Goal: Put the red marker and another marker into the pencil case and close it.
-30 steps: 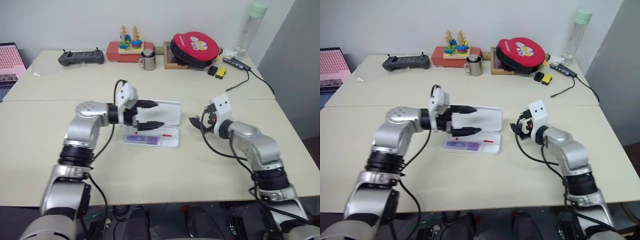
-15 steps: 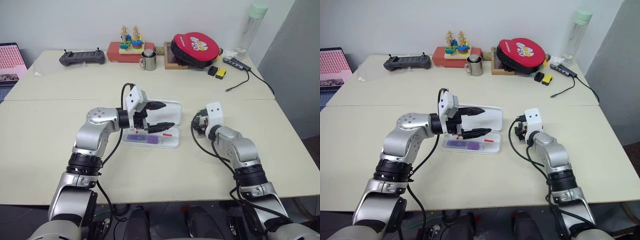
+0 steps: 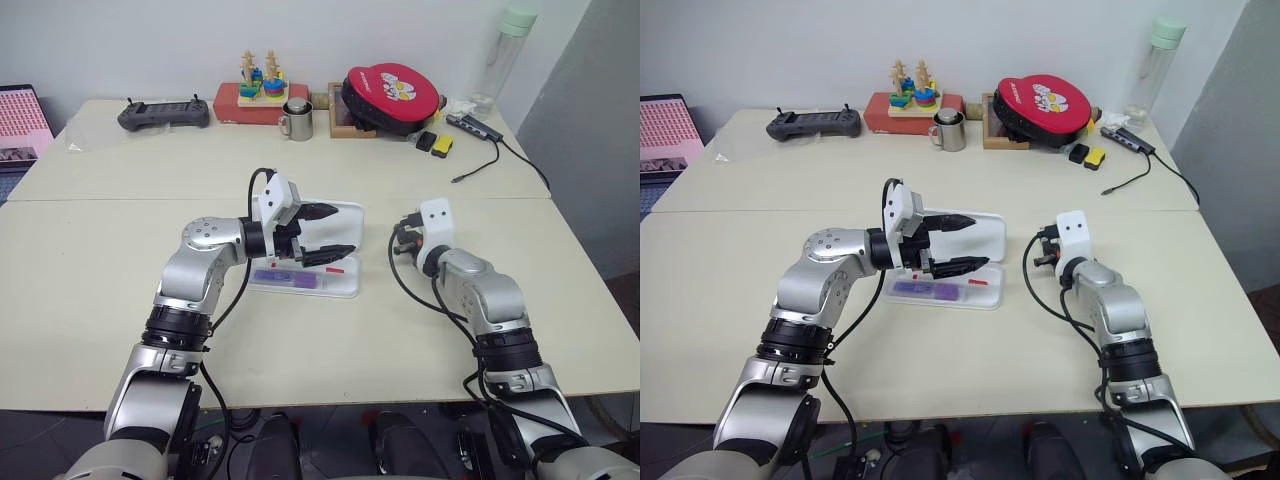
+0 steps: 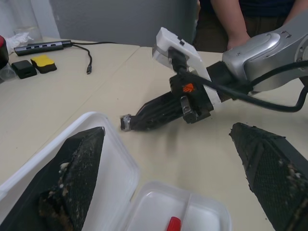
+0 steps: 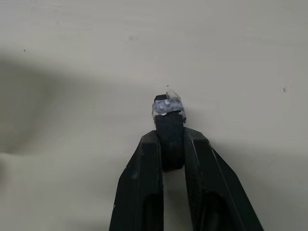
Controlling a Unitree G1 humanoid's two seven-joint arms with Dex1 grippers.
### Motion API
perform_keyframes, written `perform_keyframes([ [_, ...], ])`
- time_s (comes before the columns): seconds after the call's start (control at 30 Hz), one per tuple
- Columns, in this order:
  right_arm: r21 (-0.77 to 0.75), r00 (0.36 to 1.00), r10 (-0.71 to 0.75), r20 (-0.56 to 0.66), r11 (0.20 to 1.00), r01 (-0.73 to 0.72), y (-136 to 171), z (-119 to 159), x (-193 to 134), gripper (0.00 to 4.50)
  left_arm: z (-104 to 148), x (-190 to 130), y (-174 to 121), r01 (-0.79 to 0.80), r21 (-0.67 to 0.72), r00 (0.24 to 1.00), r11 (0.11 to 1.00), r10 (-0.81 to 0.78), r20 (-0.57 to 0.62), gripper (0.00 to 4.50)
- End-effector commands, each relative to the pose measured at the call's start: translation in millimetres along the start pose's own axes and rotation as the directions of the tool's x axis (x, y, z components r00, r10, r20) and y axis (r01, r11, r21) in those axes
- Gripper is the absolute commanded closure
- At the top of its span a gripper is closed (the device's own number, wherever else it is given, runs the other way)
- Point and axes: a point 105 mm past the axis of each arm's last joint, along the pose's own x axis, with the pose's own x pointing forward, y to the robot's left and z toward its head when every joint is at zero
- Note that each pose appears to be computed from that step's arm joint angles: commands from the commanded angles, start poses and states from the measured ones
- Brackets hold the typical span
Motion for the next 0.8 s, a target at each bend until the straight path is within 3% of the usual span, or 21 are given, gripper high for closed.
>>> perform_keyframes([
  [0.03, -0.119, 0.931, 0.284, 0.228, 0.957, -0.263, 31.2, 64.4, -33.5, 4.24, 3.0, -25.8, -4.8, 0.046, 0.060, 0.998, 0.997, -0.044, -0.036, 0.00],
  [0.13, -0.206, 0.866, 0.459, 0.197, 0.883, -0.421, 55.0, 62.4, -51.0, 4.24, -4.0, -36.4, -4.2, 0.044, 0.057, 0.996, 0.997, -0.040, -0.082, 0.00],
  [0.2, -0.290, 0.776, 0.622, 0.104, 0.766, -0.574, 80.2, 46.0, -68.5, 4.24, -20.3, -57.9, -2.8, 0.047, 0.058, 0.982, 0.997, -0.035, -0.183, 0.00],
  [0.27, -0.304, 0.727, 0.686, 0.032, 0.699, -0.647, 90.5, 32.3, -75.8, 4.24, -29.7, -71.5, -2.1, 0.049, 0.059, 0.969, 0.997, -0.033, -0.245, 0.00],
  [0.5, -0.267, 0.748, 0.649, -0.138, 0.703, -0.659, 102.3, -0.8, -45.9, 4.24, -36.9, -94.1, -3.7, 0.045, 0.056, 0.944, 0.997, -0.024, -0.329, 0.00],
  [0.6, -0.285, 0.765, 0.624, -0.157, 0.713, -0.640, 104.4, -2.9, -34.9, 4.24, -34.1, -96.1, -1.4, 0.016, 0.067, 0.946, 0.998, 0.007, -0.324, 0.00],
  [0.8, -0.289, 0.738, 0.647, -0.191, 0.681, -0.673, 112.0, -9.8, -35.6, 4.24, -30.9, -92.3, -6.1, 0.012, 0.062, 0.951, 0.998, 0.008, -0.310, 0.00],
])
